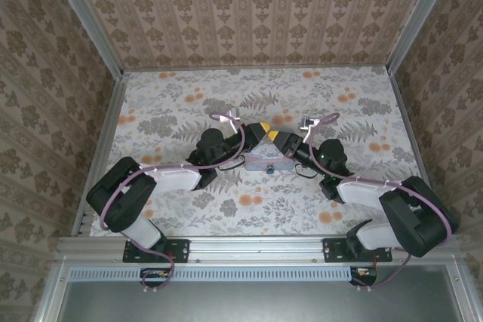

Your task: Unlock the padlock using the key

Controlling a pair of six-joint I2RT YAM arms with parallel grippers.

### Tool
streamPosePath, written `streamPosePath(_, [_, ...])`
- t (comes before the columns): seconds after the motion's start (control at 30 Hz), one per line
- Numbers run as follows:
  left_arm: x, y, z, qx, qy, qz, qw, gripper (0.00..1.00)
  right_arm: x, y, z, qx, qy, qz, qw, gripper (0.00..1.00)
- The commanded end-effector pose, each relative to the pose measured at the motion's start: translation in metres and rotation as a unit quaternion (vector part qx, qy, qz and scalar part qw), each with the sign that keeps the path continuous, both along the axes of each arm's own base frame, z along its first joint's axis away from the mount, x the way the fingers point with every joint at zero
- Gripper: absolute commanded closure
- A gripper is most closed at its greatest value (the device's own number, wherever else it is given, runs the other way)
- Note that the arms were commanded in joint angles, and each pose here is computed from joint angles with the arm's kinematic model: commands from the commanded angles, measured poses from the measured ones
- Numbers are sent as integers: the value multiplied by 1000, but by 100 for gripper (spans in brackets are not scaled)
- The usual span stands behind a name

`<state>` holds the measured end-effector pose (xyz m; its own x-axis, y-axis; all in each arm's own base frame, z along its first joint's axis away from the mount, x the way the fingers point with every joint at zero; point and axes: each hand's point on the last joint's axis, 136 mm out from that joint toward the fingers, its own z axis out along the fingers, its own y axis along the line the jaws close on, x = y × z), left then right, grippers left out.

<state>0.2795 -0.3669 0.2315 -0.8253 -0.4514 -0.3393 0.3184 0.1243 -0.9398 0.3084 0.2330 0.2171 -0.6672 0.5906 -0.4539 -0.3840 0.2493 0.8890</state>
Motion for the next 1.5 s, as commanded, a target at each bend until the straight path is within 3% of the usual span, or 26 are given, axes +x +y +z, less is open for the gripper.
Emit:
streamPosePath(0.0, [-4, -1, 25, -18, -35, -4, 999, 100, -3, 7, 16, 9, -30, 18, 999, 78])
streamPosePath(0.7, [-3, -2, 23, -10, -35, -3, 999, 100, -11, 10, 4, 1, -23, 34, 999, 87])
streamPosePath(1.03, [-2, -2, 22, -8, -35, 0, 999, 100, -17, 12, 2, -1, -25, 45, 999, 83])
streamPosePath(1.33, [-3, -1, 24, -9, -36, 0, 999, 100, -16, 11, -2, -6, -20, 39, 999, 100])
streamPosePath(1.47, [-4, -1, 24, -8, -40, -1, 999, 100, -11, 5, -4, -6, -13, 16, 1000, 100])
